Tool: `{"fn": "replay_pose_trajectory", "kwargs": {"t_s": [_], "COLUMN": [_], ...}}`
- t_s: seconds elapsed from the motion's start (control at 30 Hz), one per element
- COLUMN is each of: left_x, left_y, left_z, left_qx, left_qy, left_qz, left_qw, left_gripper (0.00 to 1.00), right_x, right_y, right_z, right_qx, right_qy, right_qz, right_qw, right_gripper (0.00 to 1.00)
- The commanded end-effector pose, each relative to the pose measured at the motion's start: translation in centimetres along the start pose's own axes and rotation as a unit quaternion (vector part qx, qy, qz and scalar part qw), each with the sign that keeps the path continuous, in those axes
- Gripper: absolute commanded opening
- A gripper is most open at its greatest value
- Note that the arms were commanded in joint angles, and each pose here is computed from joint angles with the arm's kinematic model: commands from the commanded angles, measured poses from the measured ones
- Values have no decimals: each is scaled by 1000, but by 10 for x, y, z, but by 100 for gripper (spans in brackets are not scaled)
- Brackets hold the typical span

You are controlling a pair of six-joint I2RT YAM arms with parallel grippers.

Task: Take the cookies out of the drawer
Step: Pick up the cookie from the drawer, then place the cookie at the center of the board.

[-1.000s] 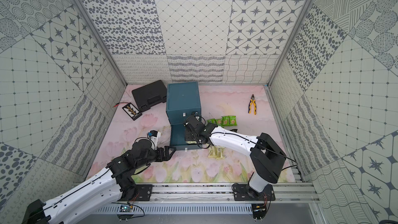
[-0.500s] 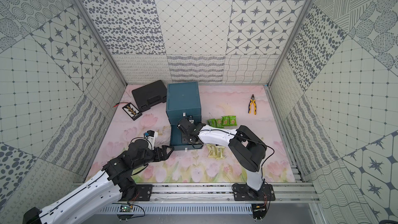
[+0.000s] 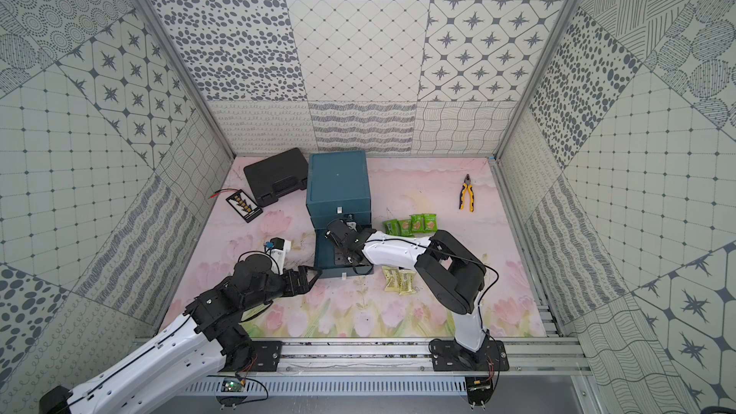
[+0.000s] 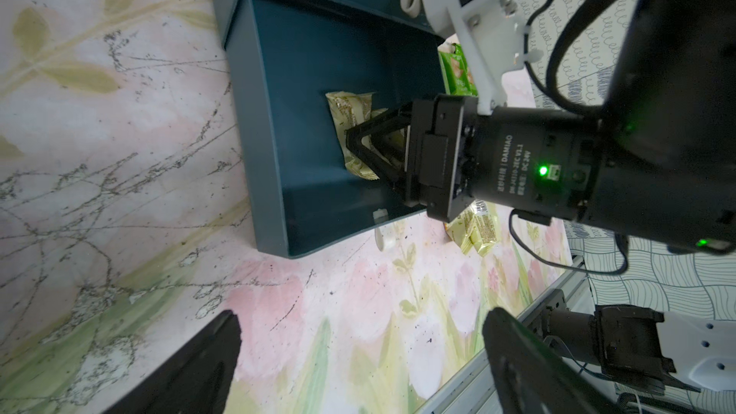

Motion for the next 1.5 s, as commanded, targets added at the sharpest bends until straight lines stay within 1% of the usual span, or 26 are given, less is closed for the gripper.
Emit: {"fn": "replay_pose_trajectory", "kwargs": {"t_s": [0.0, 0.17, 0.3, 0.53, 0.7, 0.8, 0.87, 0.97, 1.13, 1.23, 1.47], "left_x": [-8, -12, -14, -15, -14, -14, -12, -7, 3, 7, 22], "left_y": [-5, -8, -12, -20, -26, -31, -36, -44, -54, -62, -87], "left_z": [5, 8, 10, 16, 20, 23, 26, 28, 30, 29, 14], "left_qx": [7, 12, 13, 16, 22, 25, 26, 29, 28, 31, 69], "left_qy": [-6, -15, -15, -16, -17, -16, -14, 4, 26, 26, 38], "left_qz": [0, 2, 1, -6, -9, -17, -29, -44, -54, -72, -108], "left_qw": [1000, 1000, 1000, 1000, 1000, 999, 999, 999, 998, 997, 991], "left_gripper": [99, 99, 99, 99, 99, 99, 99, 99, 99, 99, 99], "right_x": [6, -7, -21, -48, -72, -84, -93, -107, -132, -139, -133], "right_y": [3, 2, 3, 3, 3, -3, -12, -24, -42, -64, -126], "right_z": [4, 4, 4, 4, 2, -4, -9, -17, -25, -39, -79], "right_qx": [-8, -14, -21, -21, -21, -12, -4, 6, 20, 34, 72], "right_qy": [-14, -25, -36, -53, -47, -46, -51, -62, -82, -77, -34], "right_qz": [1, 5, 13, 31, 35, 39, 32, 31, 34, 8, -63], "right_qw": [1000, 1000, 999, 998, 998, 998, 998, 998, 996, 996, 995], "right_gripper": [29, 15, 10, 7, 7, 7, 7, 6, 6, 6, 6]}}
Point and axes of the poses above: each gripper's point midway between its finger pads, its own x axis out along the fingers, its own y axis along the line the jaws close on, z = x × y, the point moved 9 cm from there along -x, back along the fingers, and after that the axes turned 8 degrees about -x, right-handed, at the moved point
